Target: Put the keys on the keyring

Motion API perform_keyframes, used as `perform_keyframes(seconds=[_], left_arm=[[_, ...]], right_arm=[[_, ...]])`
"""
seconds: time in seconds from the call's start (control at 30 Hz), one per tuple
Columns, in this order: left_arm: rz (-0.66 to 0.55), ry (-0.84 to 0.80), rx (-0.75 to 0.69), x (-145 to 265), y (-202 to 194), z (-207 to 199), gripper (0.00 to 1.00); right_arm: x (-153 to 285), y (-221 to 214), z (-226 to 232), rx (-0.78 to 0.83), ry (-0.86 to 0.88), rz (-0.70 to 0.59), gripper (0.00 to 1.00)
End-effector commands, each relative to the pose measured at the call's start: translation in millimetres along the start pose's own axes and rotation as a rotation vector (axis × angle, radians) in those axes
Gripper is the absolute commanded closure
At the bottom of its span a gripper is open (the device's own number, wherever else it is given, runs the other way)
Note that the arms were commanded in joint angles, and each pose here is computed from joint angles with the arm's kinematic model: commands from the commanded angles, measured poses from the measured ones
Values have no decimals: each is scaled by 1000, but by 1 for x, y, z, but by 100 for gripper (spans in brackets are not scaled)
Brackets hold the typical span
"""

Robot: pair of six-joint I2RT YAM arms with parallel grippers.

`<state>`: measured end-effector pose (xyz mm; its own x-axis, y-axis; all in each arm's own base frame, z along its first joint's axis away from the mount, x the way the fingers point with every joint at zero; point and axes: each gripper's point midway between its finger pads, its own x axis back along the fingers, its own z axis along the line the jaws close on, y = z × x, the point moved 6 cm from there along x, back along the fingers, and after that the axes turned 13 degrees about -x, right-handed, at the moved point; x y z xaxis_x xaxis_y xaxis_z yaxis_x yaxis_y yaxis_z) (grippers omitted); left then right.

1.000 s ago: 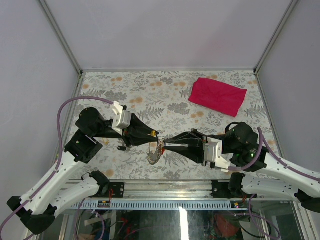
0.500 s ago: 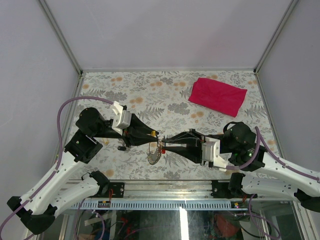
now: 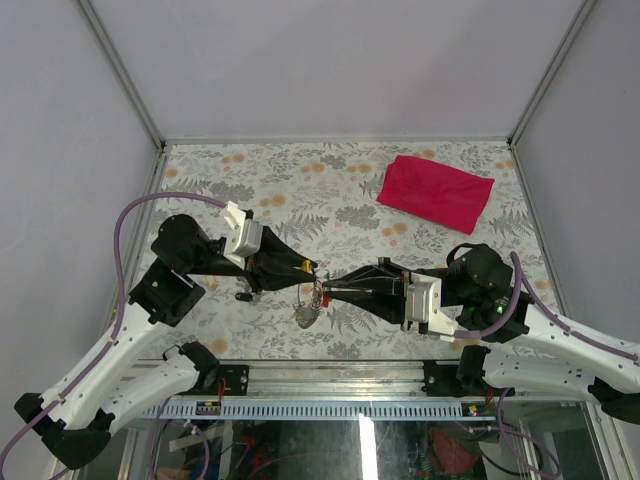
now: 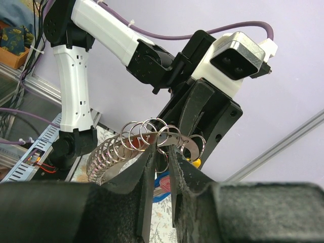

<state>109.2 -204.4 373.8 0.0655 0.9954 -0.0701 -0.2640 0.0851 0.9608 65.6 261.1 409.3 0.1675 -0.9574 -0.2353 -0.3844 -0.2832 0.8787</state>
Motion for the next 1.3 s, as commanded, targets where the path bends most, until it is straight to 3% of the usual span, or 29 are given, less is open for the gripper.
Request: perform_keyframes(seconds=[0.0,0.27,0.57,1.03,1.27], left_arm=[[-30,-8,-44,1,15,0,100],[-29,-9,-42,1,15,1,100],[-27,-9,-42,1,14,1,100],[-30,-11,-42,1,15,0,100],[-28,-10,-39,2,15,0,100]], right_arm=[[0,34,-8,50,-32,-102,78],[0,34,-11,48,-55,-102,76],[1,37,-13,31,-78,-112,82],[0,34,-15,21,-90,-109,73],[-1,34,-15,16,-88,-114,74]])
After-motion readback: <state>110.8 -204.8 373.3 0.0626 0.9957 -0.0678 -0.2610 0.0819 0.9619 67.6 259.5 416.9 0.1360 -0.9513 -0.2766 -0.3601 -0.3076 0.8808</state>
